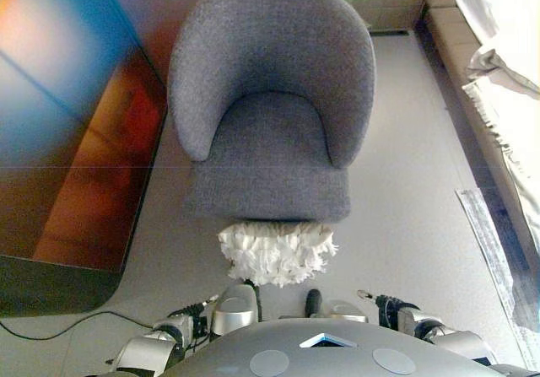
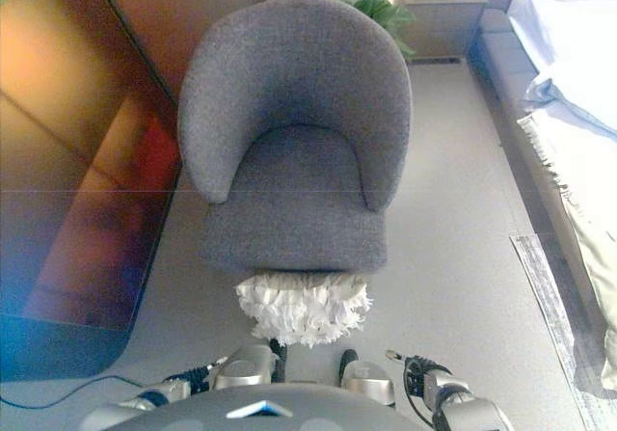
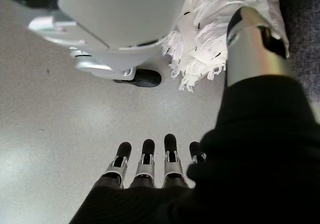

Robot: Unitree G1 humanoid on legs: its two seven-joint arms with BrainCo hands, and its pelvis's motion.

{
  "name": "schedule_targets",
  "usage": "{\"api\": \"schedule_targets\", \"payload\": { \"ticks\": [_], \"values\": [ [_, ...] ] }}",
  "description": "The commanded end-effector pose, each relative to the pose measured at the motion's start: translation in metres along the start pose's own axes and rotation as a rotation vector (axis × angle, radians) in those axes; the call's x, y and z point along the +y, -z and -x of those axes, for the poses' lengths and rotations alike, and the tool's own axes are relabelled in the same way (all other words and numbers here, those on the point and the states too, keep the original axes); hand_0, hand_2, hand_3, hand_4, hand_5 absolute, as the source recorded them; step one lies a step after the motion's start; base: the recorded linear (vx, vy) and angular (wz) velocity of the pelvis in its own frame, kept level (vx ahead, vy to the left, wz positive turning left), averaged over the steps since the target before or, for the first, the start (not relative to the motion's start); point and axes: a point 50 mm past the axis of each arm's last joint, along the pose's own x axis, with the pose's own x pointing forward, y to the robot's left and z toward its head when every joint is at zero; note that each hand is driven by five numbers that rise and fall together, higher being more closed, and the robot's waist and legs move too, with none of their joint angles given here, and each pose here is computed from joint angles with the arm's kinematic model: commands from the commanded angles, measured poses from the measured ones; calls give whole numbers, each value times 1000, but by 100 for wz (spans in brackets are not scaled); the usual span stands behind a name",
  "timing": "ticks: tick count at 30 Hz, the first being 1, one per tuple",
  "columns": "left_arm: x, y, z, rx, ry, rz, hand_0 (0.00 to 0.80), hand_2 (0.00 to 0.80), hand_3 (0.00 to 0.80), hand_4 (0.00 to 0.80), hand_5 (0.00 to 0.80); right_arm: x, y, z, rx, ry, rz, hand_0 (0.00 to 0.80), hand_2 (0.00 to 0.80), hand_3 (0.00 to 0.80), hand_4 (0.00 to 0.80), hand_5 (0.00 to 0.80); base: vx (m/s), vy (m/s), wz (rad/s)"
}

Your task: Pick up the cushion and take it to the sofa

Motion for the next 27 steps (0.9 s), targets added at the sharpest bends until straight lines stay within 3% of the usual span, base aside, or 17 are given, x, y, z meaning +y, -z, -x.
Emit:
{"api": "schedule_targets", "payload": {
  "ticks": [1, 11, 22, 27],
  "values": [
    [8, -5, 0, -18, -27, -39, 0, 0, 0, 0, 0, 1, -5, 0, 11, 15, -33, 0, 0, 0, 0, 0, 71, 137, 16],
    [6, -18, 1, -82, -48, -84, 0, 0, 0, 0, 0, 8, -19, 1, -57, 24, -13, 0, 0, 0, 0, 0, 56, 109, 33],
    [-10, -158, 49, -605, -126, -5, 0, 0, 0, 0, 0, 17, -157, 40, -558, 165, 81, 0, 0, 0, 0, 0, -212, 37, -6],
    [-29, -229, 105, -945, -181, -71, 0, 0, 0, 0, 0, 26, -225, 80, -763, 242, 110, 0, 0, 0, 0, 0, -191, 35, -13]
  ]
}}
